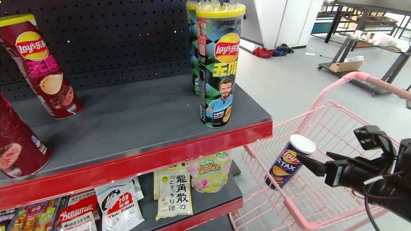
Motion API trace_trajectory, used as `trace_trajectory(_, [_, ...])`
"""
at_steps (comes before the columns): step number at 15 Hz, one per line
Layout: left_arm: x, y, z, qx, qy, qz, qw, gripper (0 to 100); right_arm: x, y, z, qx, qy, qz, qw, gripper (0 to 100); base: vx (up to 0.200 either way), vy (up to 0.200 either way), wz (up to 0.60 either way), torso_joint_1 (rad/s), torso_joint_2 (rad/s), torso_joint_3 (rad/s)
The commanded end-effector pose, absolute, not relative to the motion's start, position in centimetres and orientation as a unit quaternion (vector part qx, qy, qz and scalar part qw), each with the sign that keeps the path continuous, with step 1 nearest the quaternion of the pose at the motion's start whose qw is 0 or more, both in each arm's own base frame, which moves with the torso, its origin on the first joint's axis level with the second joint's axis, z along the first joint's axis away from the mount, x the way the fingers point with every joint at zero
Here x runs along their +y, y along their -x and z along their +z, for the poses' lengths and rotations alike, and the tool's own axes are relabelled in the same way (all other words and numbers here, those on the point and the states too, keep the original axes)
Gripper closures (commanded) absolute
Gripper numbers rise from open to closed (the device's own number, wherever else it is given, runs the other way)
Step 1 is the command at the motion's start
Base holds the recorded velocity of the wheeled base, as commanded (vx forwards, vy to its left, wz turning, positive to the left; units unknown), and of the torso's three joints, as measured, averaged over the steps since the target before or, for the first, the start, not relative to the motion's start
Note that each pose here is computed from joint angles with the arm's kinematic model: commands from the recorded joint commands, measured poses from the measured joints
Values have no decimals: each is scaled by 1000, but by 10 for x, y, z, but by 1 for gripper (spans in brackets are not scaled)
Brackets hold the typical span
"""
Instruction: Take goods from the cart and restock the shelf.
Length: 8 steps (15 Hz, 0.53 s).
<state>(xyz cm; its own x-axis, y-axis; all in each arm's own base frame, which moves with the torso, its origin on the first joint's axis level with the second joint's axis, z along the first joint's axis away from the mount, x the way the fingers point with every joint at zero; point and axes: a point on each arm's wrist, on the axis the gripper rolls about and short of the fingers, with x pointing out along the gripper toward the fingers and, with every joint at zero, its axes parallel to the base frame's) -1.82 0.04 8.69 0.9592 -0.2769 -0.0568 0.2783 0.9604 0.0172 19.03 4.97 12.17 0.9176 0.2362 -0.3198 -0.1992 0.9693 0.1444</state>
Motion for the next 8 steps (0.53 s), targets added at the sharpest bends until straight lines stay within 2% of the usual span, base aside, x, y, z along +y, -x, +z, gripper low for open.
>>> trace_trajectory(1, [0,17,83,32,-14,-143,989,0,53,-203,95,228,-49,105,967,0,0,0,0,0,0,0])
trace_trajectory(8, [0,17,84,32,-14,-142,989,0,50,-221,77,252,-55,88,962,0,0,0,0,0,0,0])
